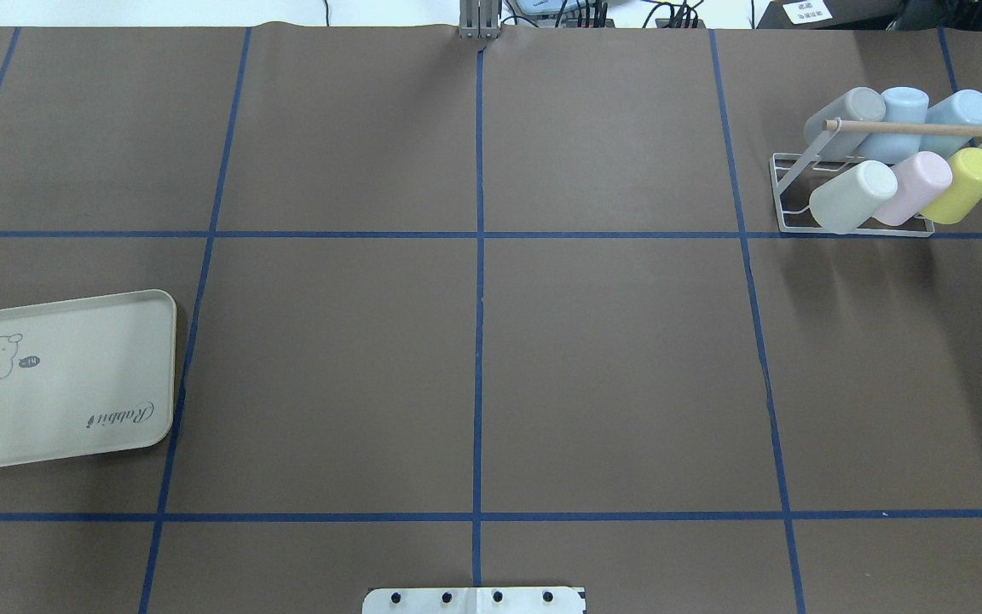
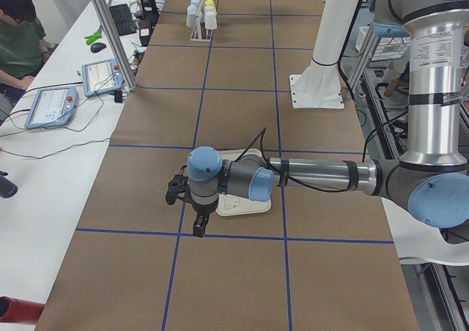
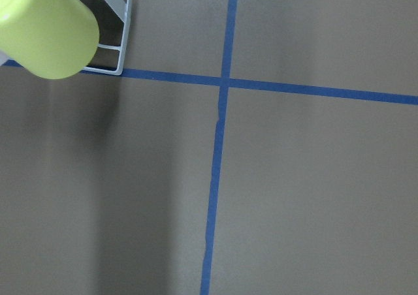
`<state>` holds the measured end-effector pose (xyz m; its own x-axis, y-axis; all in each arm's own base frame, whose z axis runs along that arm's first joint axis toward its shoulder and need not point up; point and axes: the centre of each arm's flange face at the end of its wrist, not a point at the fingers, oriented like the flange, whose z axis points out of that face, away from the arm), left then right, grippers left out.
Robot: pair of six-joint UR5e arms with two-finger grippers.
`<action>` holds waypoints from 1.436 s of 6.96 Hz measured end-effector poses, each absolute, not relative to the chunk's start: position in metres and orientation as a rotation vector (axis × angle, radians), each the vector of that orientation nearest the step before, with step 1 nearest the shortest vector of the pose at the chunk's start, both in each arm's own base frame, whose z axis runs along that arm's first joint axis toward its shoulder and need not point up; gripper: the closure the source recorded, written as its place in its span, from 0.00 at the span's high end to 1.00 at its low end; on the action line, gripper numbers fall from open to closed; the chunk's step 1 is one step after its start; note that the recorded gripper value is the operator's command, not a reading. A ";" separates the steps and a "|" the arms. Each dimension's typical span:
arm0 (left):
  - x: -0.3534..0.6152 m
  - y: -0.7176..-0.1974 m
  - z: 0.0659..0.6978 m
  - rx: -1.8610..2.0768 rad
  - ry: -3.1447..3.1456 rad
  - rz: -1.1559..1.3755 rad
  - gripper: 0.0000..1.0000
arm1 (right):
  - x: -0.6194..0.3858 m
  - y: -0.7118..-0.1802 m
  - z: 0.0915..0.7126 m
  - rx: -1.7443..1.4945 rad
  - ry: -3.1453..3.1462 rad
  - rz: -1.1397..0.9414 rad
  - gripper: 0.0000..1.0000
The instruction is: Transfer IKEA cup to right arm and place on rack
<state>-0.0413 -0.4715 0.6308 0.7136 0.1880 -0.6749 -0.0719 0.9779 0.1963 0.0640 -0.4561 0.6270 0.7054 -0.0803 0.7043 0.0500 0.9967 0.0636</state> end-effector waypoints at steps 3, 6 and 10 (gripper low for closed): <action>-0.041 -0.472 0.633 0.153 0.770 0.155 1.00 | 0.061 -0.457 0.623 0.039 -0.832 -0.061 1.00; -0.044 -0.476 0.632 0.134 0.760 0.163 1.00 | 0.060 -0.454 0.625 0.035 -0.838 -0.059 1.00; -0.061 -0.478 0.628 0.151 0.749 0.163 1.00 | 0.061 -0.451 0.627 0.032 -0.831 -0.060 1.00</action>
